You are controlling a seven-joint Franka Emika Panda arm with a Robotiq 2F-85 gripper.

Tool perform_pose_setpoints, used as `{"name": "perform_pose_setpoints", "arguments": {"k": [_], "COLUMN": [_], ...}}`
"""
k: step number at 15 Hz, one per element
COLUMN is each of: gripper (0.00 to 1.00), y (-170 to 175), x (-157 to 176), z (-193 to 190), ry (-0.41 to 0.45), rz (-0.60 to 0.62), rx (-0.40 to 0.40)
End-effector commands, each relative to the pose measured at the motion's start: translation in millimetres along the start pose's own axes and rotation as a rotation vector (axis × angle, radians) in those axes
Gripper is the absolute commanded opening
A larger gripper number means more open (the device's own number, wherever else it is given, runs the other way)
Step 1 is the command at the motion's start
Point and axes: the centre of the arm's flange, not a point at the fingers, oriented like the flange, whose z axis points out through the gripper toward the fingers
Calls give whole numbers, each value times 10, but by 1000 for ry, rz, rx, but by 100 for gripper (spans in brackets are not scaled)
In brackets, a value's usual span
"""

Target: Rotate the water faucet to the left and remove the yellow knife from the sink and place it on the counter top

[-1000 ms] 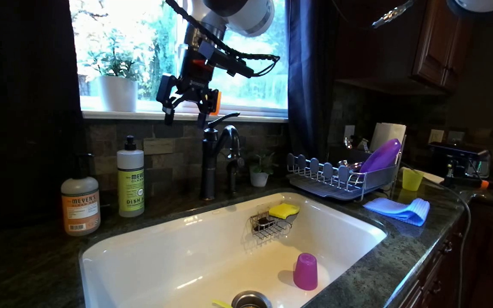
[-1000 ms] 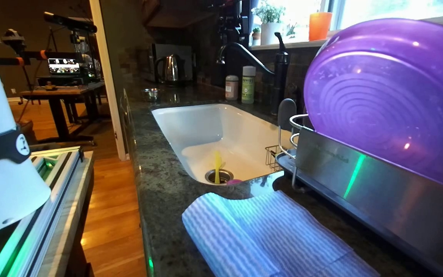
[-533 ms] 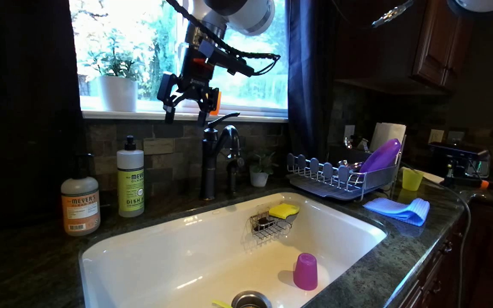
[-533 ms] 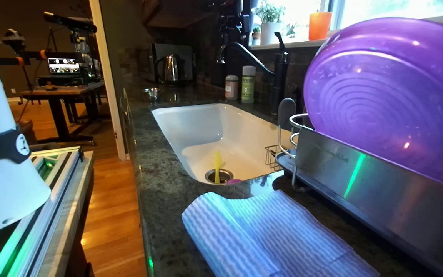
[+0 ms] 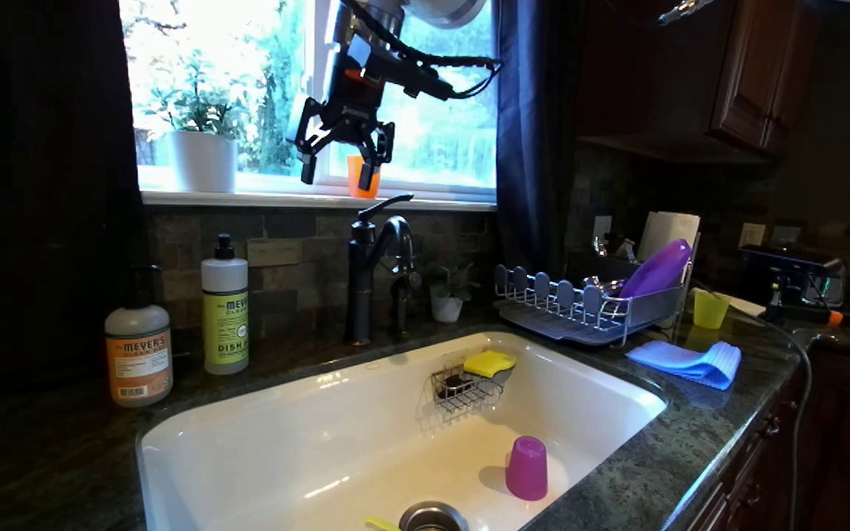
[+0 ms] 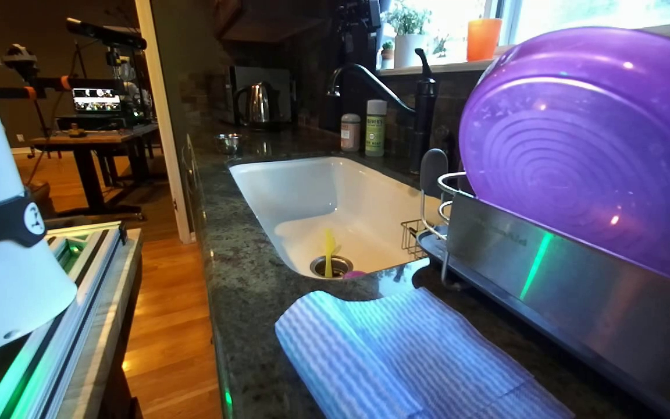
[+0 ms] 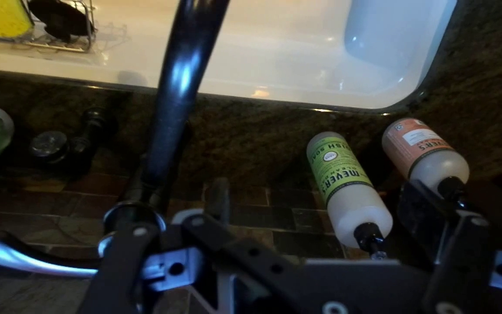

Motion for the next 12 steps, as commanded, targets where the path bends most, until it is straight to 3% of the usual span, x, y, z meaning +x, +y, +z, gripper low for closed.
{"name": "perform_pose_setpoints", "arguments": {"k": [1,5,12], "gripper": [100,100,100], "y": [56,236,288], "x": [-249,-384,-521], "z": [-94,-89,267], "ry": [-51,-93,-146], "rz": [90,200,191], "rx": [-84,-154,-120]}}
